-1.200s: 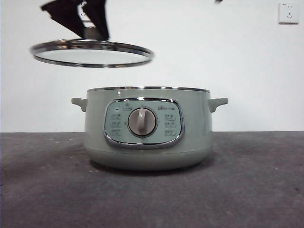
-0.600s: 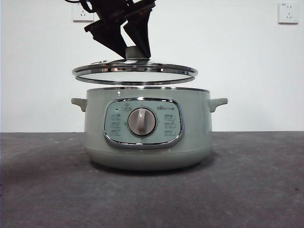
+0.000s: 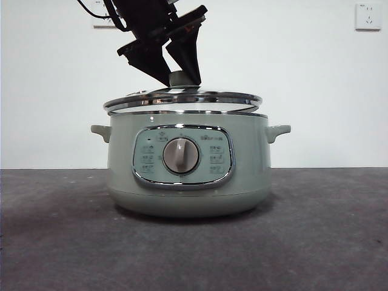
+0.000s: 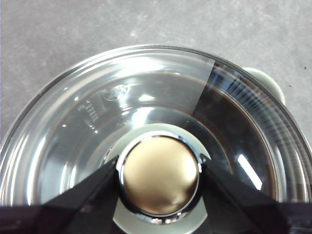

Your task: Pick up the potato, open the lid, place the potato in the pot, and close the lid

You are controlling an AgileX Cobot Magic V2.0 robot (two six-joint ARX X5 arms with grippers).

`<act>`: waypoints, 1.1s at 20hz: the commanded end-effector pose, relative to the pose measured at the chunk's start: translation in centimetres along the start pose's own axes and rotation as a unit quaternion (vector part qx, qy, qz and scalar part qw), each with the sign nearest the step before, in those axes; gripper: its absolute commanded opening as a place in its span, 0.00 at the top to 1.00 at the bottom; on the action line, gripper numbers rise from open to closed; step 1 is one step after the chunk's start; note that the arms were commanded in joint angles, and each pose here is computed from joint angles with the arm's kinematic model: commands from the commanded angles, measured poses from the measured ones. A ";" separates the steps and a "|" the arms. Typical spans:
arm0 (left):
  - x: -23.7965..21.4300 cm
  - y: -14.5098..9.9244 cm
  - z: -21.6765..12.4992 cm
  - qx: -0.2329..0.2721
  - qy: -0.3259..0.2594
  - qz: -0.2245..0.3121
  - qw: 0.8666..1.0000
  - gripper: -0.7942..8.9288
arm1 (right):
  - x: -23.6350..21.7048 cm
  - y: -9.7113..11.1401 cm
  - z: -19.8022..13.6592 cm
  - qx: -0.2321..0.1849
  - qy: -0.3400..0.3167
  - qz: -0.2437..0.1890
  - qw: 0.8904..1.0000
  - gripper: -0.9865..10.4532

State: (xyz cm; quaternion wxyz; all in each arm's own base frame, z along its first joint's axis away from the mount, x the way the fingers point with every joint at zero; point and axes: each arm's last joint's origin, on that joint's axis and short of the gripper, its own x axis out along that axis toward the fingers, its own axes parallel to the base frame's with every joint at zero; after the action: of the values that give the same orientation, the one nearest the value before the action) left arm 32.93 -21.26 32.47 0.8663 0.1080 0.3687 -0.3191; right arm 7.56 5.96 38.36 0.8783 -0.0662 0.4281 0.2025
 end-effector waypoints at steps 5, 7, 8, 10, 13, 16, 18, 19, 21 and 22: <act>2.0 -0.6 -0.2 0.008 0.012 -0.013 1.000 0.93 | 0.3 0.1 0.1 0.007 -0.005 0.002 1.000 0.33; 2.9 -0.6 -0.4 0.012 0.022 -0.015 1.000 0.93 | 0.3 0.1 0.1 0.007 -0.004 0.002 1.000 0.33; 3.0 -0.6 -0.5 0.012 0.024 -0.015 1.000 0.93 | 0.3 0.1 0.1 0.007 -0.004 0.002 1.000 0.33; 3.2 -0.6 -0.6 0.014 0.027 -0.015 0.999 0.93 | 0.3 0.1 0.1 0.007 -0.005 0.002 1.000 0.33; 3.2 -0.6 -0.6 0.027 0.030 -0.015 0.999 0.93 | 0.3 0.1 0.1 0.005 -0.005 0.002 1.000 0.33; 3.2 -0.5 -0.7 0.052 0.038 0.005 0.998 0.93 | 0.3 0.1 0.1 0.004 -0.006 0.002 1.000 0.33; 3.2 -0.8 -0.8 0.074 0.040 0.006 0.996 0.93 | 0.3 0.1 0.2 0.004 -0.007 0.002 1.000 0.33; 3.3 -0.8 -0.8 0.076 0.040 0.005 0.996 0.93 | 0.3 0.1 0.2 0.004 -0.009 0.003 1.000 0.33; 3.3 -0.8 -0.8 0.076 0.040 0.005 0.996 0.93 | 0.3 0.1 0.3 0.004 -0.016 0.005 1.000 0.33; 3.2 -0.8 -0.8 0.075 0.040 0.005 0.996 0.92 | 0.3 0.1 0.4 0.004 -0.019 0.005 1.000 0.33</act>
State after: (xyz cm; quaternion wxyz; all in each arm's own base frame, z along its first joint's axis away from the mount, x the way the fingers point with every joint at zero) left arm 33.50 -22.71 31.14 0.8568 0.1605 0.3614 -0.3309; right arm 7.84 6.20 38.62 0.8864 -0.0557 0.4103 0.2070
